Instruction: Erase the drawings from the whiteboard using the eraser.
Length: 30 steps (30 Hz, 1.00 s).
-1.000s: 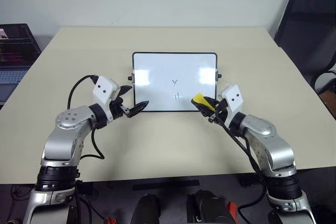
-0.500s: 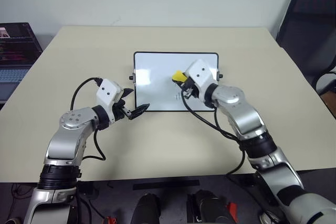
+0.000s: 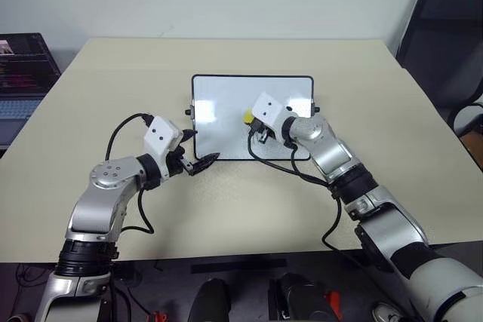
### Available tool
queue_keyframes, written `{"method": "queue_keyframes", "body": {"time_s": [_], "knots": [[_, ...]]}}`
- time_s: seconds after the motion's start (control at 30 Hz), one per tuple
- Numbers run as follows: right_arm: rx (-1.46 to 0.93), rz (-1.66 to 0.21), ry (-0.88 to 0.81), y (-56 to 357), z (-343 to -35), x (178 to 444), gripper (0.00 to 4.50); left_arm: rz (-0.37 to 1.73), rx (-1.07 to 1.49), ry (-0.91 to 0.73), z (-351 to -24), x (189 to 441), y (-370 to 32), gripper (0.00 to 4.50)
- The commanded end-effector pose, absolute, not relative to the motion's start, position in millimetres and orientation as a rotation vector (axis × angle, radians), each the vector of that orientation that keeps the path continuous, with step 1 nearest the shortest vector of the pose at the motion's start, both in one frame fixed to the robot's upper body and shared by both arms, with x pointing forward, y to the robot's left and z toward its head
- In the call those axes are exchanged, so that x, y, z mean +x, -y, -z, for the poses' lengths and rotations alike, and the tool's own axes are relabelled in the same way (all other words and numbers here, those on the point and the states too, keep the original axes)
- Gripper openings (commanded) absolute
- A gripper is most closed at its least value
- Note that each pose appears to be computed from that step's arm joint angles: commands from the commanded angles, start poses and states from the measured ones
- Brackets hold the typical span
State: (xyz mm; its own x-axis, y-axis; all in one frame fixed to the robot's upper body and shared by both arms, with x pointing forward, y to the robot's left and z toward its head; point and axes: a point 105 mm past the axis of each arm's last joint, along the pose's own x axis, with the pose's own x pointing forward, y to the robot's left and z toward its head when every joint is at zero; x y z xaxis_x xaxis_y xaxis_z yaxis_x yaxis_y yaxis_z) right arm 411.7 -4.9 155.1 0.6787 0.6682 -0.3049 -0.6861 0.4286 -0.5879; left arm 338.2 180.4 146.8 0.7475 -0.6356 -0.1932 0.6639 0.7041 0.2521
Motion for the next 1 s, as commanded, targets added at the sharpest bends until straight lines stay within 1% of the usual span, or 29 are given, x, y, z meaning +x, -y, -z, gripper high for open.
{"method": "queue_keyframes", "body": {"time_s": [0.03,0.1,0.17,0.23,0.37,0.5,0.6,0.67,0.77,0.83,0.93,1.0], "knots": [[-0.785,-0.825,-0.038,12,-151,412,1.08,0.759,0.339,-0.038,-159,335,-170,4.50],[-0.785,-0.720,0.018,19,-167,424,1.08,0.767,0.339,-0.036,-160,335,-168,4.50],[-0.781,-0.655,0.048,25,-177,432,1.08,0.773,0.339,-0.035,-160,336,-166,4.50],[-0.783,-0.630,0.045,31,-179,436,1.08,0.780,0.338,-0.036,-160,336,-165,4.50],[-0.805,-0.675,-0.012,34,-164,433,1.08,0.787,0.335,-0.035,-160,336,-162,4.50],[-0.845,-0.791,-0.089,30,-142,420,1.07,0.791,0.332,-0.035,-159,337,-161,4.50],[-0.853,-0.824,-0.106,27,-137,414,1.07,0.791,0.332,-0.037,-159,337,-162,4.50],[-0.852,-0.784,-0.084,29,-142,419,1.07,0.792,0.332,-0.037,-158,337,-162,4.50],[-0.841,-0.662,0.013,34,-167,433,1.07,0.794,0.332,-0.040,-158,337,-163,4.50],[-0.824,-0.619,0.059,34,-180,437,1.07,0.795,0.332,-0.042,-157,337,-163,4.50],[-0.802,-0.606,0.100,28,-188,439,1.07,0.797,0.332,-0.044,-156,336,-163,4.50],[-0.801,-0.621,0.096,24,-186,437,1.07,0.798,0.332,-0.044,-156,336,-163,4.50]]}}
